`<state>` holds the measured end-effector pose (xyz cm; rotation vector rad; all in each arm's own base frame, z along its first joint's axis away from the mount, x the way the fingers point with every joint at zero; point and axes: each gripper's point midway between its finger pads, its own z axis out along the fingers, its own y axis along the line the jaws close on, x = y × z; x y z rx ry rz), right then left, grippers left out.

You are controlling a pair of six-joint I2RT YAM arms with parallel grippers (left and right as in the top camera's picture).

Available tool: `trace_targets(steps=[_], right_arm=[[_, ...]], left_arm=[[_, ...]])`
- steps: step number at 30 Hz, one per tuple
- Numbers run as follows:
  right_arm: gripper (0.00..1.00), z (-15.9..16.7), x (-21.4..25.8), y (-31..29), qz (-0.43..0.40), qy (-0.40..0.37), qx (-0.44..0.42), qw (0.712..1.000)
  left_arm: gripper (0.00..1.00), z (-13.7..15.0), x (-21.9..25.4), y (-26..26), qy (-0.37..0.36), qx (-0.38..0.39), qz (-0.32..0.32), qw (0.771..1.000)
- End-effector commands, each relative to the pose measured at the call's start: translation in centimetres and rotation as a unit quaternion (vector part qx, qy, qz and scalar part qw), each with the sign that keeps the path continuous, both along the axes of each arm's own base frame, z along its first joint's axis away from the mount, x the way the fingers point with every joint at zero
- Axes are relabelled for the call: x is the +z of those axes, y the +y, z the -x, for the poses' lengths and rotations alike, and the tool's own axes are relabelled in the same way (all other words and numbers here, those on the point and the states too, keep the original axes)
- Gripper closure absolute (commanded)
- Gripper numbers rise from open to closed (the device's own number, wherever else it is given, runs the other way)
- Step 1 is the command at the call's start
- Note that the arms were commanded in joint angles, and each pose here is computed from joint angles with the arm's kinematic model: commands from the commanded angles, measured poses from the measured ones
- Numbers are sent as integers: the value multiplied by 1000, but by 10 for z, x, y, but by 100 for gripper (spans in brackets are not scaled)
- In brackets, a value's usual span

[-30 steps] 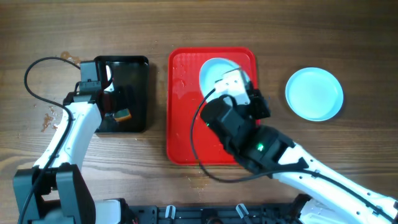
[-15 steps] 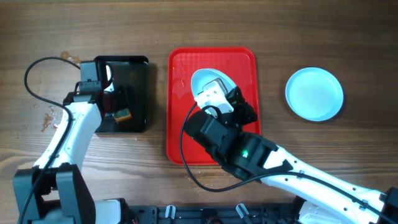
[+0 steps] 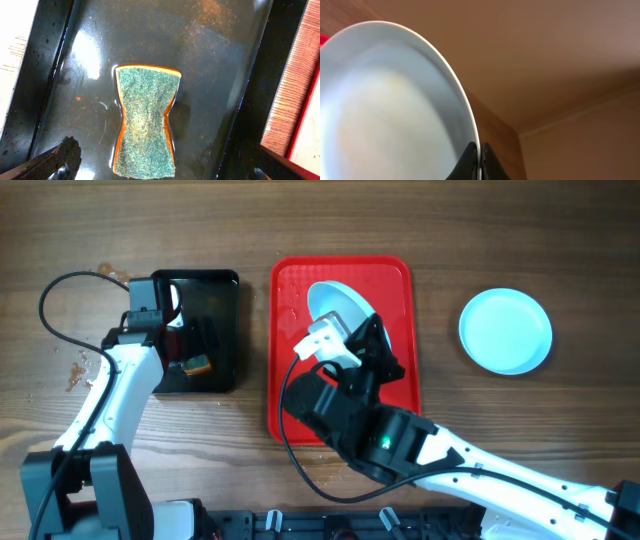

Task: Clean dirty plates on tray and stack at the side
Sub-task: 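Lift the plate off the red tray with right gripper, tilting it up, then carry the plate right and stack it on the plates beside the tray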

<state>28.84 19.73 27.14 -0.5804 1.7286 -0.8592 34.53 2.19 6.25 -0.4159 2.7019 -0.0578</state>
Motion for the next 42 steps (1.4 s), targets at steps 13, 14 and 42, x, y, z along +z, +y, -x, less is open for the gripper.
trace_targets(steps=[13, 14, 42], right_arm=[[96, -37, -119, -60, -423, 326, -50, 844], [96, -45, -115, -77, -478, 332, -53, 812], [0, 44, 6, -155, -672, 222, 22, 707]], left_arm=[[0, -1, -1, -1, 0, -6, 3, 1000], [0, -1, -1, -1, 0, -6, 3, 1000], [0, -1, -1, -1, 0, -6, 3, 1000]])
